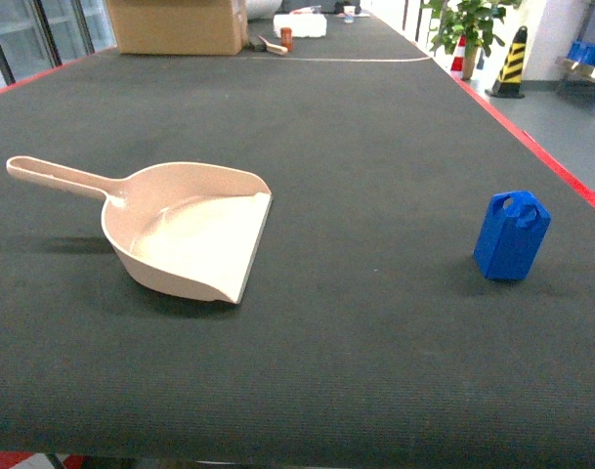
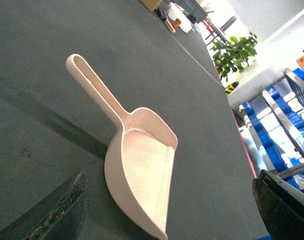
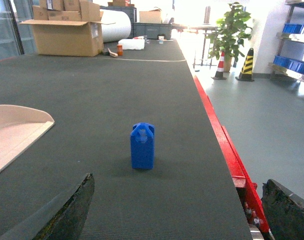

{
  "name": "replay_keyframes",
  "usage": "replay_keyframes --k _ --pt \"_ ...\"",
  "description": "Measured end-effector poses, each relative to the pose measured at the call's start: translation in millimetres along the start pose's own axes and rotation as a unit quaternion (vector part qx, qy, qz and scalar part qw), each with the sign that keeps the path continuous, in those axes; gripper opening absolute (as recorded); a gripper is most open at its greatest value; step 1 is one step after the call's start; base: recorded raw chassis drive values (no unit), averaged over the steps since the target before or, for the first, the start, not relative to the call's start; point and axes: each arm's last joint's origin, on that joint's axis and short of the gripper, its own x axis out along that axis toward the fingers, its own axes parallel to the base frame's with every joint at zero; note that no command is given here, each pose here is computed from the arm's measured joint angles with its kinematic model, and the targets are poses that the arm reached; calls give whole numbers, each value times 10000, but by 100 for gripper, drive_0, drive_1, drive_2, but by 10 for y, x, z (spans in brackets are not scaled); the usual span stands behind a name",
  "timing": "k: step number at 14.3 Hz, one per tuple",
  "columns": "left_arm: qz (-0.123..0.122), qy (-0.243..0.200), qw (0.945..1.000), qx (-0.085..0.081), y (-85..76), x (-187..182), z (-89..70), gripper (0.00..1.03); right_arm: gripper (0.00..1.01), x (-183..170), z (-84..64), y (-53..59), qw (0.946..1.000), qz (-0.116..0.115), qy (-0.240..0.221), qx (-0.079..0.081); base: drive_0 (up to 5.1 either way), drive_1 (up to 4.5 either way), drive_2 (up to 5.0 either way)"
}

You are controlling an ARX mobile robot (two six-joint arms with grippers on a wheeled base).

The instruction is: Place part in tray to right shelf

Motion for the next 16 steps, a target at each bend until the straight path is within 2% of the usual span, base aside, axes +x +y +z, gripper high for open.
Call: replay_keyframes --k 1,2,3,4,5,7,8,9,10,12,14,16 --pt "49 62 9997 -224 57 328 21 98 98 0 0 0 10000 0 -2 0 0 0 0" --pt "304 212 9986 -378 165 614 10 98 98 0 0 0 10000 0 0 0 0 0 0" --pt "696 359 9957 -487 310 802 -56 98 98 0 0 0 10000 0 0 0 0 0 0" --pt "957 546 9924 -557 419 812 -155 98 98 0 0 0 10000 0 0 0 0 0 0" --pt "988 540 9920 -566 435 793 -165 98 98 0 0 0 10000 0 -2 0 0 0 0" --pt "866 427 9938 -543 379 792 -112 98 98 0 0 0 10000 0 2 0 0 0 0" --pt "859 402 9935 -623 375 794 -116 98 98 0 0 0 10000 -2 0 0 0 0 0" --pt "743 249 9934 -835 359 825 -119 98 98 0 0 0 10000 0 2 0 0 0 0" --pt "754 306 9916 -1002 377 971 -144 98 98 0 0 0 10000 0 0 0 0 0 0" --pt "735 501 9905 -1051 403 1320 -194 98 98 0 0 0 10000 -2 2 0 0 0 0" --pt "710 402 9907 -1092 442 1660 -107 98 98 0 0 0 10000 0 0 0 0 0 0" --pt "835 339 9896 -1122 524 1891 -83 98 98 0 0 0 10000 0 0 0 0 0 0"
